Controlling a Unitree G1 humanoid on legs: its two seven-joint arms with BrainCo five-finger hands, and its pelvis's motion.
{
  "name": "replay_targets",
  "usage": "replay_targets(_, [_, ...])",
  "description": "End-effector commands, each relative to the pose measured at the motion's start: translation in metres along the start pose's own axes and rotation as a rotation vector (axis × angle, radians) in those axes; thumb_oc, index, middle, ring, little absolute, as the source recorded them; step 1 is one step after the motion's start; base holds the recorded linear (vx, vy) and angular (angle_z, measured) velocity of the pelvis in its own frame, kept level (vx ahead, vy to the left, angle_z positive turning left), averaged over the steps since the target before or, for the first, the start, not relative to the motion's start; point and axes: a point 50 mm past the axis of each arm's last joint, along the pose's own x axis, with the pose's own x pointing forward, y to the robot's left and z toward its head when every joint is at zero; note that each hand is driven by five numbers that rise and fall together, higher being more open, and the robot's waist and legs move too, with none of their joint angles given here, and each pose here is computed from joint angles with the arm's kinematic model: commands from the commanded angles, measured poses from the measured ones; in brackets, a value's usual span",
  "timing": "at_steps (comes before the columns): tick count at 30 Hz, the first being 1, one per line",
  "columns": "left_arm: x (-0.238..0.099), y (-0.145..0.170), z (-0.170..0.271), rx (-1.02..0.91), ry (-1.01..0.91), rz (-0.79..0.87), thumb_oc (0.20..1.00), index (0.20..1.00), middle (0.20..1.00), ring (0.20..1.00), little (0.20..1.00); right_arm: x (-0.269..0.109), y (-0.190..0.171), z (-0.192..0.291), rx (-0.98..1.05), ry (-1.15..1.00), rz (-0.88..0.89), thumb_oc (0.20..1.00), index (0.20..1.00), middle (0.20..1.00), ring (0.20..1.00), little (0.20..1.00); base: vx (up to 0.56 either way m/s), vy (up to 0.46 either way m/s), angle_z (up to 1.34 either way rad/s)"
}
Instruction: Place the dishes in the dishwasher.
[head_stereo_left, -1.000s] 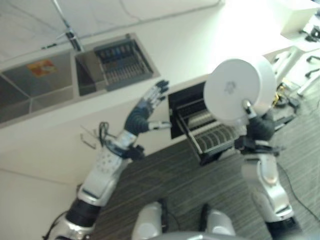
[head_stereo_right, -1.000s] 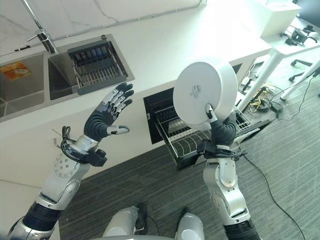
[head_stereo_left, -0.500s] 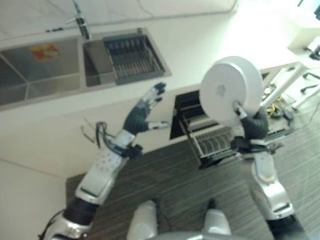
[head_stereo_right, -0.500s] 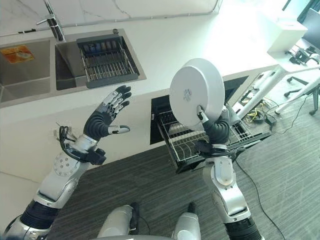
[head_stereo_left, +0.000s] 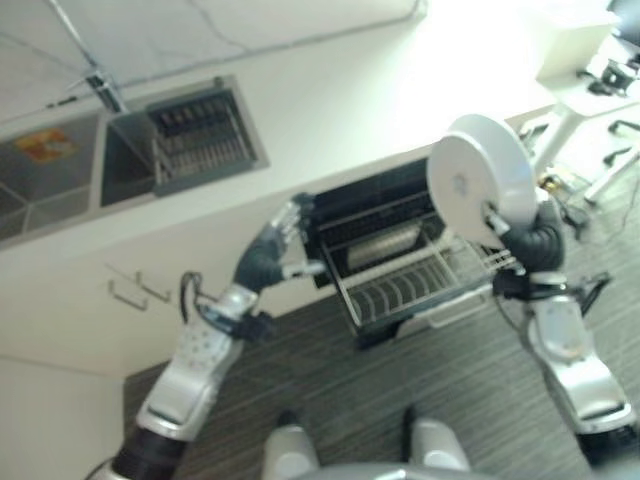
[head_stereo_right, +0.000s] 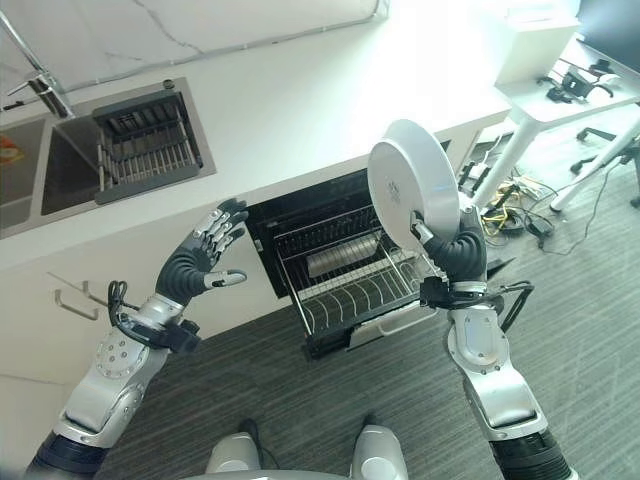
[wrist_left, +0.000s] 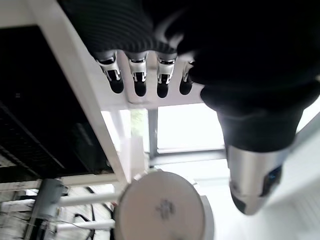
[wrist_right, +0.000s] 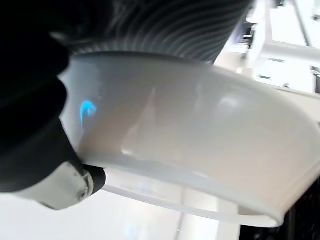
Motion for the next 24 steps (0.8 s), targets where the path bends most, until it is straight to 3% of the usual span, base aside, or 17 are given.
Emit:
replay_targets(1, [-0.009,0.011,-0.006,-0.053,0.048,0.056,1.000,1.000,1.000,1.000,1.000,0.016,-0.015,0.028,-0.169,-0.216,-0.067,0.200,0.200,0.200,0.200,0.200,0.03,-0.037,0.22])
replay_targets(5, [-0.043,0.031,-0.061,-0.044,0.302,0.176,1.000,1.000,1.000,1.000,1.000,0.027,-0.029,0.012,-0.509,-0.209,0.014,0.200,0.200,0.200,0.200,0.200,0.04,-0.016,0.23])
replay_targets(13, [-0.086,0.044,-0.126,0.046,0.570,0.258,1.000,1.000,1.000,1.000,1.000,0.029,-0.013,-0.036,-0.716,-0.079,0.230,0.200,0.200,0.200,0.200,0.200,0.04,0.019,0.10])
replay_targets(24, [-0.113,0.050,-0.148,0.088,0.717,0.281,1.000,1.000,1.000,1.000,1.000,0.002,0.015,-0.101,-0.805,0.117,0.379,0.200,0.200,0.200,0.200,0.200,0.02,-0.018,0.09])
